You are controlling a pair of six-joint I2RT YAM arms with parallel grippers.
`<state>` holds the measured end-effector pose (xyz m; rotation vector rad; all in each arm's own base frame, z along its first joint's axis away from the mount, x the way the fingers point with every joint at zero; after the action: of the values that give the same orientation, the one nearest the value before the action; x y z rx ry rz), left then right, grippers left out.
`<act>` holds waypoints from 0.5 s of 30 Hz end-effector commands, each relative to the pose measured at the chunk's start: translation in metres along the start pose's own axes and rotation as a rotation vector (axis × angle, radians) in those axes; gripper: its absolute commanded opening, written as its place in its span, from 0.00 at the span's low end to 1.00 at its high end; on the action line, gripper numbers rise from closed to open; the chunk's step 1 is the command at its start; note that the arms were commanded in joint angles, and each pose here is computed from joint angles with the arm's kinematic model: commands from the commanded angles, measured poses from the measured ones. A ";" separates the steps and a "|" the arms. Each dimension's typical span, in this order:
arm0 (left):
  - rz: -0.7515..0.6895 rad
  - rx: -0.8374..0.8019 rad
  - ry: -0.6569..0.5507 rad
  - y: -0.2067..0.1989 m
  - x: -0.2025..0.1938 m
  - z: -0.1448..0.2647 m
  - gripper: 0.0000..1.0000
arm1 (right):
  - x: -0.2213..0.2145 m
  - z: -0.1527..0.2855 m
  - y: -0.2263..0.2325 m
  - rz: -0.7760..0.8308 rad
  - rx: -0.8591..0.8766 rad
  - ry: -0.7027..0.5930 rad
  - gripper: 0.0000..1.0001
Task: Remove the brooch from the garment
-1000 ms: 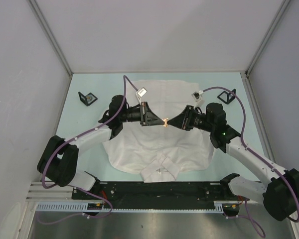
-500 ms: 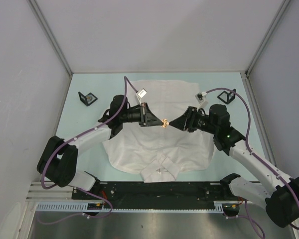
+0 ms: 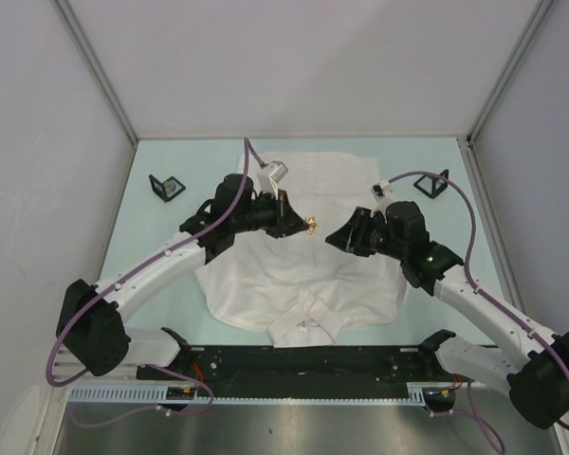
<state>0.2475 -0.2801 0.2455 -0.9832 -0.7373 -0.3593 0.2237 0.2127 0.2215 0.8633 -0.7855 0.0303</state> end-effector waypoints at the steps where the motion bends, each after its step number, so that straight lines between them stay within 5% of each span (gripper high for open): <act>1: -0.147 0.131 -0.046 -0.004 0.009 0.009 0.00 | 0.026 0.012 0.004 -0.021 -0.112 -0.097 0.41; 10: -0.294 0.120 -0.134 -0.031 0.010 0.018 0.00 | 0.031 0.015 0.033 -0.108 -0.173 -0.063 0.41; 15: -0.217 -0.097 -0.076 -0.062 0.000 0.021 0.00 | 0.029 0.021 0.053 0.143 -0.020 -0.023 0.39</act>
<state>0.2197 -0.2846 0.2654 -0.8327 -0.9190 -0.5042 0.2209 0.2219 0.2649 0.7673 -0.7966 -0.0387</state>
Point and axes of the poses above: each gripper's point midway between its finger pads, its own z axis back along the fingers, its own y axis along the line the jaws close on, x = y × z, the point moved 4 cm from there along z, back along the fingers, and after that the axes turned 3 degrees about z, right-handed, at the moved point
